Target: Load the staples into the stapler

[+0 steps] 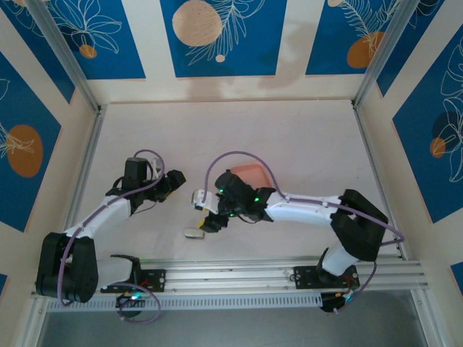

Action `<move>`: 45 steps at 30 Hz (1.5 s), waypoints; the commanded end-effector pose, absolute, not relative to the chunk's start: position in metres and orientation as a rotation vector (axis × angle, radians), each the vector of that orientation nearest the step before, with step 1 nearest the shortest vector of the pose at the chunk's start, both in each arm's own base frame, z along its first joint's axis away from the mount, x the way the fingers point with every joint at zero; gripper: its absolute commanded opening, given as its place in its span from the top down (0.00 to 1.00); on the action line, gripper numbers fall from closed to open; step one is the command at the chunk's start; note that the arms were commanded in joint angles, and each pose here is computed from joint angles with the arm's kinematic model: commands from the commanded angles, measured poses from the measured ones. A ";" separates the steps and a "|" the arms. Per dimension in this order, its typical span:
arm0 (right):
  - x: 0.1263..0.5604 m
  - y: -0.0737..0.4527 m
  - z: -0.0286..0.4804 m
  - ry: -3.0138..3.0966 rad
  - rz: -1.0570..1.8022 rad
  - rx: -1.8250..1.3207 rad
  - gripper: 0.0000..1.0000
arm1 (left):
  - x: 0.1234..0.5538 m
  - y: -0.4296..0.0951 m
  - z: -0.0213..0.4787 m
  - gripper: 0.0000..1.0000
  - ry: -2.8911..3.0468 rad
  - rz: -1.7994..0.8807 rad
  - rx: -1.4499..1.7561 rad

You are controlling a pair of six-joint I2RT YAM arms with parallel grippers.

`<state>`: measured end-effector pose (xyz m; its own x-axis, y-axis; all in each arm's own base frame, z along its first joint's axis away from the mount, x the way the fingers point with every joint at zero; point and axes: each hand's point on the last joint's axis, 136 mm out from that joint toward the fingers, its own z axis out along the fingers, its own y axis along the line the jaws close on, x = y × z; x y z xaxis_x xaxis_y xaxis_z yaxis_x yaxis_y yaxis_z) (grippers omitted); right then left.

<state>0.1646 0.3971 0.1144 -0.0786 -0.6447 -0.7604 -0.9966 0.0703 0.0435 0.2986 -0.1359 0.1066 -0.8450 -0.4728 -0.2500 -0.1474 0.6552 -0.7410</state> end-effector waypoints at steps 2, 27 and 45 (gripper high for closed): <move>0.153 0.414 0.091 1.766 0.739 -1.778 0.38 | 0.294 -0.124 0.098 0.30 2.445 -1.008 -0.588; 0.142 0.448 0.038 1.818 0.748 -1.897 0.74 | 0.289 -0.121 0.099 0.30 2.445 -0.995 -0.596; 0.232 0.363 0.198 1.666 0.951 -1.192 0.92 | 0.296 -0.187 0.156 0.36 2.246 -1.369 -0.211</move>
